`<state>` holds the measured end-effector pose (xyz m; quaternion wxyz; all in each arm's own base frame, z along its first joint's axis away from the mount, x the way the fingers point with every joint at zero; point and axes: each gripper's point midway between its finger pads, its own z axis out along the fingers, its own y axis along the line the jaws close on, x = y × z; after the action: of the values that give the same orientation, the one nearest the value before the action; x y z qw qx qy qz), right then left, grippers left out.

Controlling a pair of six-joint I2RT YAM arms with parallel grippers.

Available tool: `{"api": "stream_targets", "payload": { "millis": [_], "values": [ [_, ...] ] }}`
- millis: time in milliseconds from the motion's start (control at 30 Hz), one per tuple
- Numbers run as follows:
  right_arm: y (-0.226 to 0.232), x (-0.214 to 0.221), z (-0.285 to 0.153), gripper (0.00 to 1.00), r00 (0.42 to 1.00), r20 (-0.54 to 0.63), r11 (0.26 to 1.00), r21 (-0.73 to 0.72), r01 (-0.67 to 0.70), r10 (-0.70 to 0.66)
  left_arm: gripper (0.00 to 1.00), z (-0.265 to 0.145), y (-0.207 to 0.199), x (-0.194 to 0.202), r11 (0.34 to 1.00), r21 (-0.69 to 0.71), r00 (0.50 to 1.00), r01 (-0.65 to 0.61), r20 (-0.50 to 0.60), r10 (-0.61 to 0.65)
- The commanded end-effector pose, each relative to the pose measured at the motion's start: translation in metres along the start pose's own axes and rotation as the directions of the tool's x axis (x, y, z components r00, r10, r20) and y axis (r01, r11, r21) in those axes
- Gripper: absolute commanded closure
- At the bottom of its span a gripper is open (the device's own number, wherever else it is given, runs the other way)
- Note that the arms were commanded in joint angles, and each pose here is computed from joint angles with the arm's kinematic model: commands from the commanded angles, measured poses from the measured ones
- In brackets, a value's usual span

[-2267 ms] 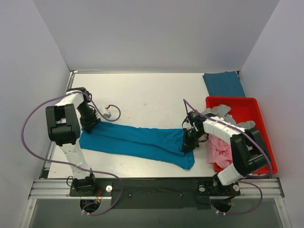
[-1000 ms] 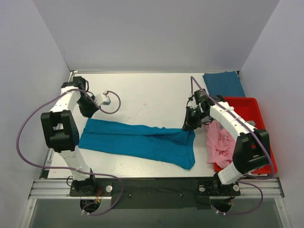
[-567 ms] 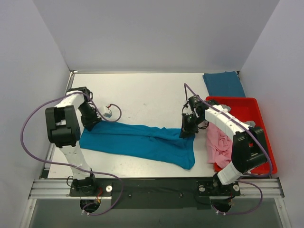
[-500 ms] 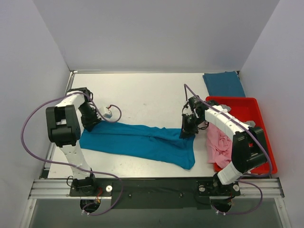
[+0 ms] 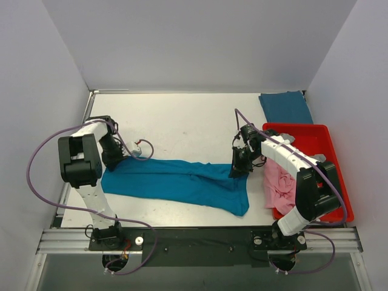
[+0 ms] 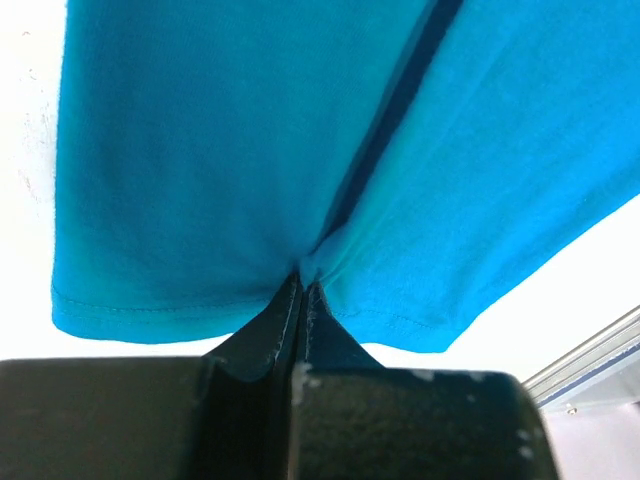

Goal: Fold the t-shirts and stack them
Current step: Fold the other side of the tshirt into a rectangle

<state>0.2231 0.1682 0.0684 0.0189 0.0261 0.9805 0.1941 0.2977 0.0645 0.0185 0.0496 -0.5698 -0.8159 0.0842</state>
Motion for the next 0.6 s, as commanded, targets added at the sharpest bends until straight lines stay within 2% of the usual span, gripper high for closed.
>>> {"api": "stream_targets", "payload": {
  "millis": [0, 267, 433, 567],
  "values": [
    [-0.002, 0.008, 0.000, 1.00, 1.000, -0.028, 1.000, 0.006, -0.013, 0.014, 1.00, -0.016, 0.003, 0.002, 0.999, -0.040, 1.000, 0.008, 0.011, -0.007],
    [-0.005, 0.004, -0.010, 1.00, 1.000, -0.003, 1.000, -0.001, -0.030, 0.030, 1.00, -0.064, 0.051, -0.014, 0.954, -0.282, 0.991, 0.098, 0.112, -0.069],
    [-0.003, 0.000, -0.016, 1.00, 1.000, 0.010, 1.000, -0.004, -0.021, 0.021, 1.00, -0.087, 0.060, -0.025, 0.936, -0.334, 0.984, 0.114, 0.171, -0.059],
    [0.001, -0.016, -0.022, 1.00, 0.999, 0.034, 0.999, -0.021, -0.031, 0.031, 1.00, -0.120, 0.095, -0.041, 0.862, -0.475, 0.964, 0.176, 0.262, -0.053]
  ]
}}
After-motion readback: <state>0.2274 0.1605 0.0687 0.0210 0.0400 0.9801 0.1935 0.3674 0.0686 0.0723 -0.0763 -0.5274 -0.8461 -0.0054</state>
